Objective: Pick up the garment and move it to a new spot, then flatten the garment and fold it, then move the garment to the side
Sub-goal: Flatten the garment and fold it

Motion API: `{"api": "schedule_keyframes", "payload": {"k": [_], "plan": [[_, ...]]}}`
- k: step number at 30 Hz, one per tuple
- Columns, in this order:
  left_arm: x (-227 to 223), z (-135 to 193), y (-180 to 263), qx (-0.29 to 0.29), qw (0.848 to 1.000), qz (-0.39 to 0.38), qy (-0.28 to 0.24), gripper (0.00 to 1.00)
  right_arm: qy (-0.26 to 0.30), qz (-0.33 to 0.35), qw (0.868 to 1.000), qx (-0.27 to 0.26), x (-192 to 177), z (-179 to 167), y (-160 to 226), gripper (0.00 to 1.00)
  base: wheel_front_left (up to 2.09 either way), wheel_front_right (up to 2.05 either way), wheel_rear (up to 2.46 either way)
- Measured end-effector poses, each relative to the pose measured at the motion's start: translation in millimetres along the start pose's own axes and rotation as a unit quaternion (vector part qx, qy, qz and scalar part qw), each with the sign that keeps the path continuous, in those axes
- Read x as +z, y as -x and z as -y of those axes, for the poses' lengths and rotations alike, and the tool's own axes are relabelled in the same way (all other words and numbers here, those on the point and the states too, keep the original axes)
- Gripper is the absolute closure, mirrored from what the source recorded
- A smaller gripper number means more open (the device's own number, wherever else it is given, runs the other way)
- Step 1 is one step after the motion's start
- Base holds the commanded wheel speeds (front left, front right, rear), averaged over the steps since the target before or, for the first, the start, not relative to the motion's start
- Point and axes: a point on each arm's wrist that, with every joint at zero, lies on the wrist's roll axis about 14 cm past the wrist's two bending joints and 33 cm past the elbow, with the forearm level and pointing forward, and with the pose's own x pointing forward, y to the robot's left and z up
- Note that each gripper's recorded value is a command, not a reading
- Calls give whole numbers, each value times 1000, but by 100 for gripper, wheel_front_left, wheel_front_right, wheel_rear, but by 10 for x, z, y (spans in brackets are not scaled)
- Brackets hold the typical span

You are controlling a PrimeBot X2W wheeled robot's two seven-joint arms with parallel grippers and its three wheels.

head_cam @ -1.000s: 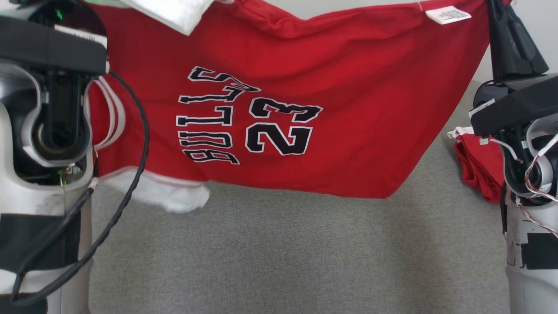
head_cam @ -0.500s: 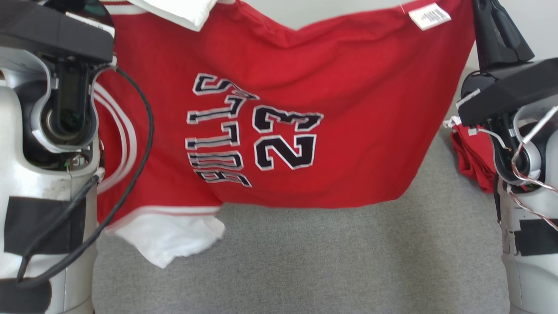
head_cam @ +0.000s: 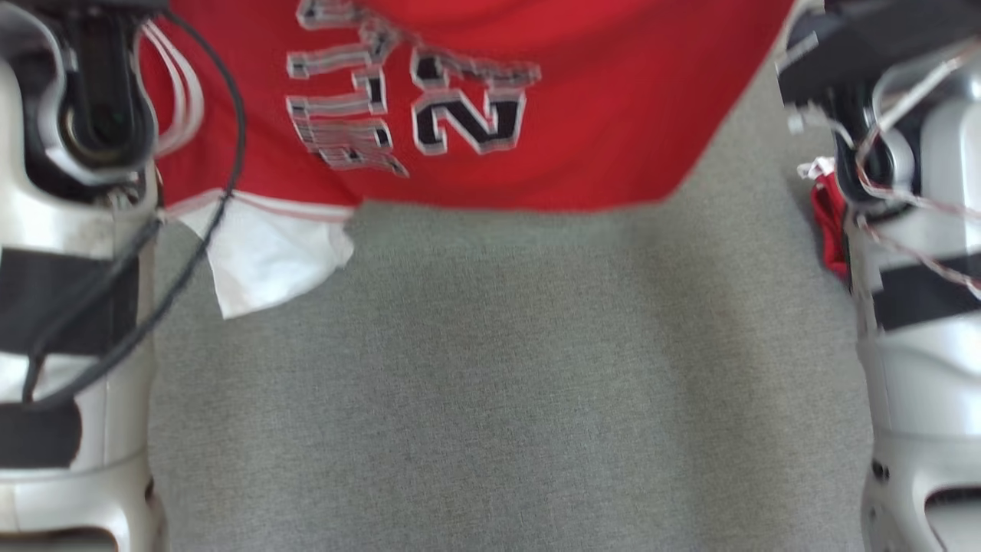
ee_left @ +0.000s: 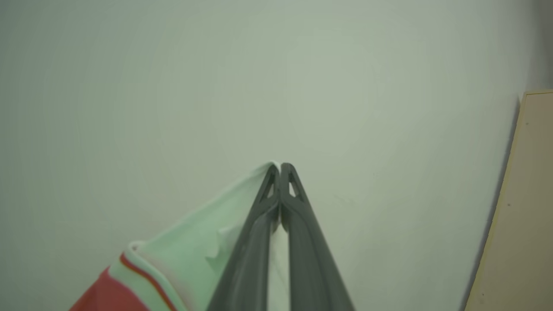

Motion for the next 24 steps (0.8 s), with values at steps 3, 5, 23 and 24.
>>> {"api": "schedule_keyframes", "payload": {"k": [3, 5, 23, 24], "plan": [[38, -64, -89, -6, 999, 39, -15, 100, 13, 26, 1000, -2, 16, -16, -164, 100, 0, 0, 0], [2, -115, -131, -8, 998, 51, -28, 100, 22, 37, 999, -6, -26, 3, -243, 100, 0, 0, 0], [-722, -334, 273, -11, 1000, -8, -1, 100, 105, 0, 994, -3, -803, 126, -349, 100, 0, 0, 0], [-800, -355, 347, -8, 1000, -25, 2, 100, 109, -6, 994, -1, -835, 140, -318, 100, 0, 0, 0]]}}
